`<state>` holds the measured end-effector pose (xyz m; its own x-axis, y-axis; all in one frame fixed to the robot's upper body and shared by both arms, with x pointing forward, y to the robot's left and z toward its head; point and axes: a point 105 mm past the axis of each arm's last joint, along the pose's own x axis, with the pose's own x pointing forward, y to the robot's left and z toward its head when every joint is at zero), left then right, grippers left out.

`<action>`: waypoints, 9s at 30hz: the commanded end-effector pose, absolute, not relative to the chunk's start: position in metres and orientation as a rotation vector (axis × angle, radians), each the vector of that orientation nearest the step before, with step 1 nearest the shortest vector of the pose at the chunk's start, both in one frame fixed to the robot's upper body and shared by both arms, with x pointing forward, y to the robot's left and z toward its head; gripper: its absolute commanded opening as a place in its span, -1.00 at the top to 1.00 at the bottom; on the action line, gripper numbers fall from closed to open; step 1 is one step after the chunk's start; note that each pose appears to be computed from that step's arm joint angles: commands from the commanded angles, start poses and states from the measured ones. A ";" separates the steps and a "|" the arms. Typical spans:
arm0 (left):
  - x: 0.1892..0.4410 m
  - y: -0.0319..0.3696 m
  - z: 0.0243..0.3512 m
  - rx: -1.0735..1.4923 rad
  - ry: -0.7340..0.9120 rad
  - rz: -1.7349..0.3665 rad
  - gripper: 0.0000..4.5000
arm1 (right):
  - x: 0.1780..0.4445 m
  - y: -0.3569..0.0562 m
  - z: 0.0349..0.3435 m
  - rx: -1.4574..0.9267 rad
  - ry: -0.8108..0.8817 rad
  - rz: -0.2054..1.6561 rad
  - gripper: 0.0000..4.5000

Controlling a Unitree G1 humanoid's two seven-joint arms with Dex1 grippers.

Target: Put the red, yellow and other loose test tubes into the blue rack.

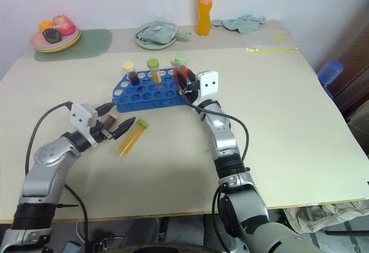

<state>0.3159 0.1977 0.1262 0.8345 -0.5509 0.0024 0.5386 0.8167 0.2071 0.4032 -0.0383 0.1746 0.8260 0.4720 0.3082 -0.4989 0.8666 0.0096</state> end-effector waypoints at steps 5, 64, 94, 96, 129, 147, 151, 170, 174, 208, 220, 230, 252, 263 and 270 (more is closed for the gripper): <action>0.313 0.190 0.131 0.216 -0.096 -0.600 -1.00 | 0.409 -0.027 0.187 0.077 -0.354 0.528 0.70; 0.313 0.148 0.137 0.426 0.815 -0.518 -1.00 | 0.257 -0.088 0.195 -0.365 -0.057 1.286 -0.99; 0.336 0.119 0.250 0.239 -0.228 -0.458 0.66 | 0.274 -0.084 0.155 -0.336 -0.017 1.090 -1.00; 0.346 0.111 0.243 0.245 -0.280 -0.378 0.66 | 0.273 -0.080 0.154 -0.327 -0.021 1.091 -1.00; 0.405 0.045 0.193 0.100 -0.441 -0.361 0.66 | 0.271 -0.078 0.155 -0.326 -0.021 1.049 -1.00; 0.387 0.083 0.207 -0.011 -0.536 -0.313 -0.79 | 0.273 -0.076 0.158 -0.324 -0.035 1.044 -1.00; 0.377 0.099 0.216 0.008 -0.554 -0.307 -0.79 | 0.273 -0.076 0.158 -0.320 -0.034 1.048 -1.00; 0.383 0.069 0.205 0.062 -0.364 -0.507 -0.79 | 0.274 -0.073 0.154 -0.317 -0.039 1.045 -1.00; 0.392 0.063 0.205 0.065 -0.298 -0.514 -0.79 | 0.273 -0.073 0.153 -0.320 -0.038 1.043 -1.00; 0.400 0.063 0.204 0.101 -0.050 -0.482 0.00 | 0.274 -0.070 0.148 -0.335 -0.033 1.042 -1.00; 0.399 0.064 0.203 0.110 -0.054 -0.475 0.66 | 0.274 -0.071 0.148 -0.341 -0.028 1.041 -1.00; 0.390 0.072 0.195 0.115 -0.191 -0.452 0.66 | 0.275 -0.072 0.148 -0.346 -0.029 1.041 -1.00; 0.383 0.084 0.184 0.087 -0.228 -0.460 -0.37 | 0.274 -0.070 0.149 -0.348 -0.033 1.049 -1.00; 0.349 0.164 0.243 0.049 -0.344 -0.357 -0.37 | 0.272 -0.072 0.148 -0.347 -0.031 1.050 -1.00; 0.345 0.233 0.204 0.287 0.314 -0.173 -0.97 | 0.278 -0.087 0.156 -0.397 -0.017 1.054 -1.00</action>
<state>0.3517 0.2305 0.2030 0.9650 -0.1547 -0.2116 0.2066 0.9456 0.2511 0.2755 -0.0838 0.1376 0.5005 0.8388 -0.2143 -0.8538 0.4374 -0.2824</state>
